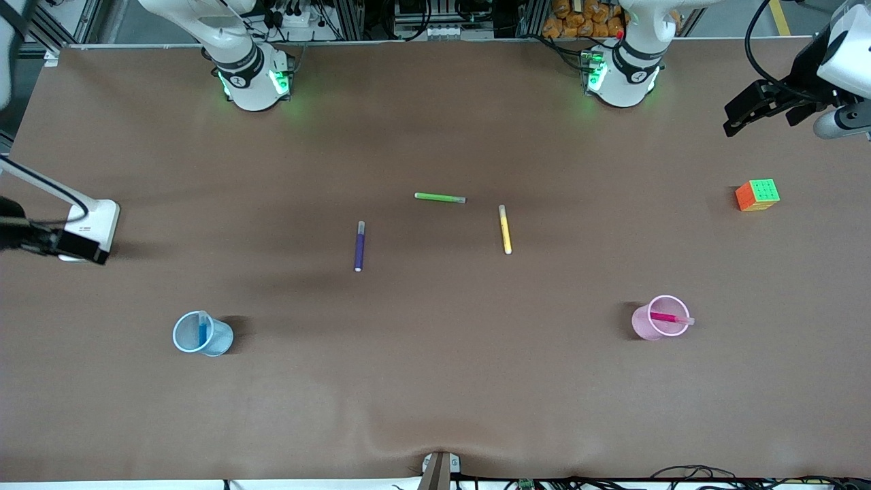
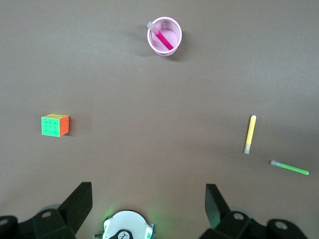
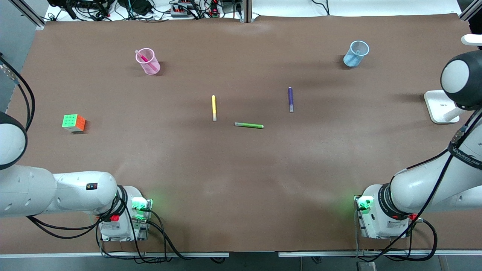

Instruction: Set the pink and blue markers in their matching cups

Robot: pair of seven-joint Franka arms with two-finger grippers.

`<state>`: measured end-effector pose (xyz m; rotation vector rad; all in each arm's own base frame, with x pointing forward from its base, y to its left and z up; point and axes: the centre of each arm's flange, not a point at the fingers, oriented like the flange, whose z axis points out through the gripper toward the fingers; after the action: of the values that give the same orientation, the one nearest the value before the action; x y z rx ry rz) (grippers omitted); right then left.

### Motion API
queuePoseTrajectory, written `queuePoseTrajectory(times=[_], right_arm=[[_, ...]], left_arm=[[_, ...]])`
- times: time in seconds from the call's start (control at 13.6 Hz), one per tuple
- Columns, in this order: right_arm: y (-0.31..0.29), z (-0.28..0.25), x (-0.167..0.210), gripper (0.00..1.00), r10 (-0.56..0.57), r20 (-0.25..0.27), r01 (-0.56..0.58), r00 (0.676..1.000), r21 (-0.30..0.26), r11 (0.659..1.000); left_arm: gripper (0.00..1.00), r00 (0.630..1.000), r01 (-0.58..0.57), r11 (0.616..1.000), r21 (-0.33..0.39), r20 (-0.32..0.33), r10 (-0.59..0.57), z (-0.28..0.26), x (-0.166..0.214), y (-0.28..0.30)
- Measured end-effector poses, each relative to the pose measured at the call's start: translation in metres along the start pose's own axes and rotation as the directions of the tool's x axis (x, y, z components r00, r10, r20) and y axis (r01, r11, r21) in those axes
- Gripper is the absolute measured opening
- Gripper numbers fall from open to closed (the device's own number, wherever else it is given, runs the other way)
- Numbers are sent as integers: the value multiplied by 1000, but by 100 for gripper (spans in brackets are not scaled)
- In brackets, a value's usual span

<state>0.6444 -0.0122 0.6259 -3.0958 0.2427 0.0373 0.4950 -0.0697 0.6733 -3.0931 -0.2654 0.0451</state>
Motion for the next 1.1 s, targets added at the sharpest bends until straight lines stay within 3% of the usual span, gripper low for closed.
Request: queuePoseTrajectory(times=[0.52, 1.1], right_arm=[[28, -56, -45, 100, -45, -47, 45, 998, 4, 999], [36, -65, -104, 100, -51, -7, 51, 999, 14, 999]], left_arm=[[100, 1000, 0, 1000, 0, 0, 0, 0, 0, 0], [100, 1000, 0, 1000, 0, 1, 0, 0, 0, 0]])
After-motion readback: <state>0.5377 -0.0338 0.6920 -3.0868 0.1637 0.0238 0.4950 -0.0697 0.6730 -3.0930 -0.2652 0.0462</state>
